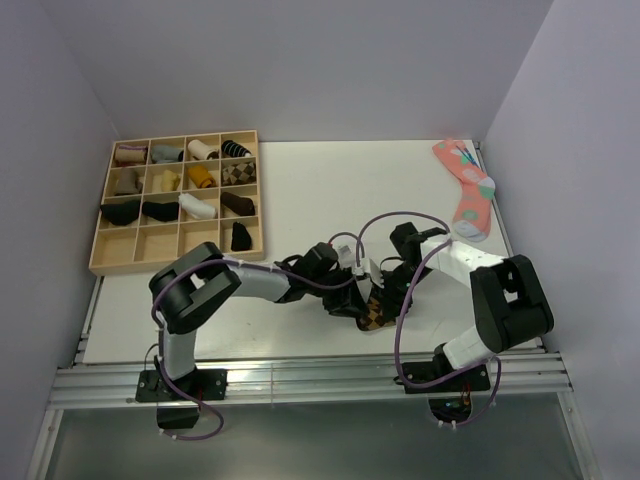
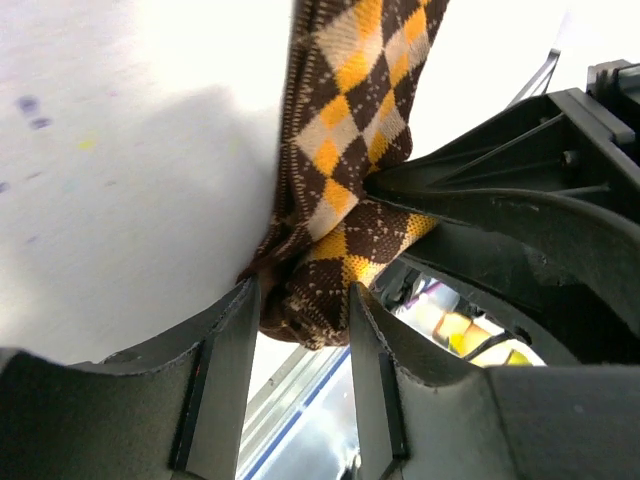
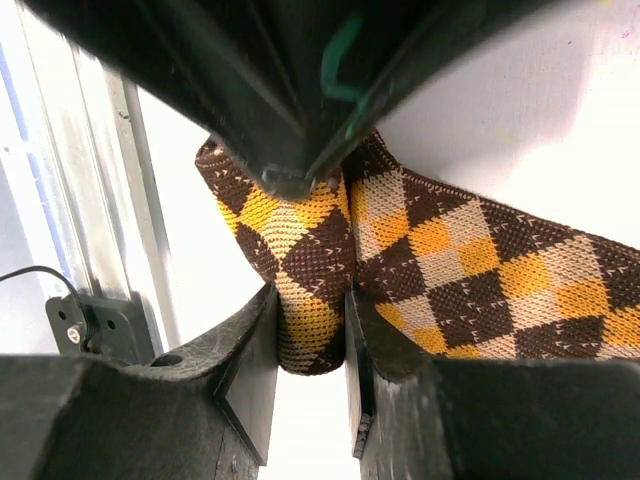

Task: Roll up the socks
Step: Roll the sock at the center of the board.

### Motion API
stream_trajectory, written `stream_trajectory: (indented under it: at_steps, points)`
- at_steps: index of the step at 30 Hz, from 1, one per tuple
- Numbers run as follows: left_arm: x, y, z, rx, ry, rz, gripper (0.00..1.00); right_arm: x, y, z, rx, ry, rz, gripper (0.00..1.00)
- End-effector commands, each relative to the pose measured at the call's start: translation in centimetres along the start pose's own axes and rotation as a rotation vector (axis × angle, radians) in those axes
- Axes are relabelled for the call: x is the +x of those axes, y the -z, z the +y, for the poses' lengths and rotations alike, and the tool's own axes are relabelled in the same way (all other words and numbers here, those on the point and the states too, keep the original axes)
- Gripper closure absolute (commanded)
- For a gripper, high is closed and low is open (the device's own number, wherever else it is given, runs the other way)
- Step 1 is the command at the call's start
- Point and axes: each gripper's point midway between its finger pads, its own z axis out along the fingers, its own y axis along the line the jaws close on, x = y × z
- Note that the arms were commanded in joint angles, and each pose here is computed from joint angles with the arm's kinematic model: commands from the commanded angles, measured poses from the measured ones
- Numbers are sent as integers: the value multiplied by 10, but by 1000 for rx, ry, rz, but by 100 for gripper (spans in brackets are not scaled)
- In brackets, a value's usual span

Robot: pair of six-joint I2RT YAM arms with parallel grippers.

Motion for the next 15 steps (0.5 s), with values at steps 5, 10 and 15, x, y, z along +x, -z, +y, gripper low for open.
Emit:
stream_trajectory:
  at_steps: [5, 10, 15]
  points:
    - [-47, 22, -6, 28, -66, -246, 53, 25, -2, -6, 54, 11, 103, 75]
    - [-84, 12, -9, 93, -129, -312, 52, 26, -3, -6, 48, 10, 104, 75]
    - [-108, -13, -3, 53, -251, -314, 53, 24, -2, -6, 51, 16, 101, 75]
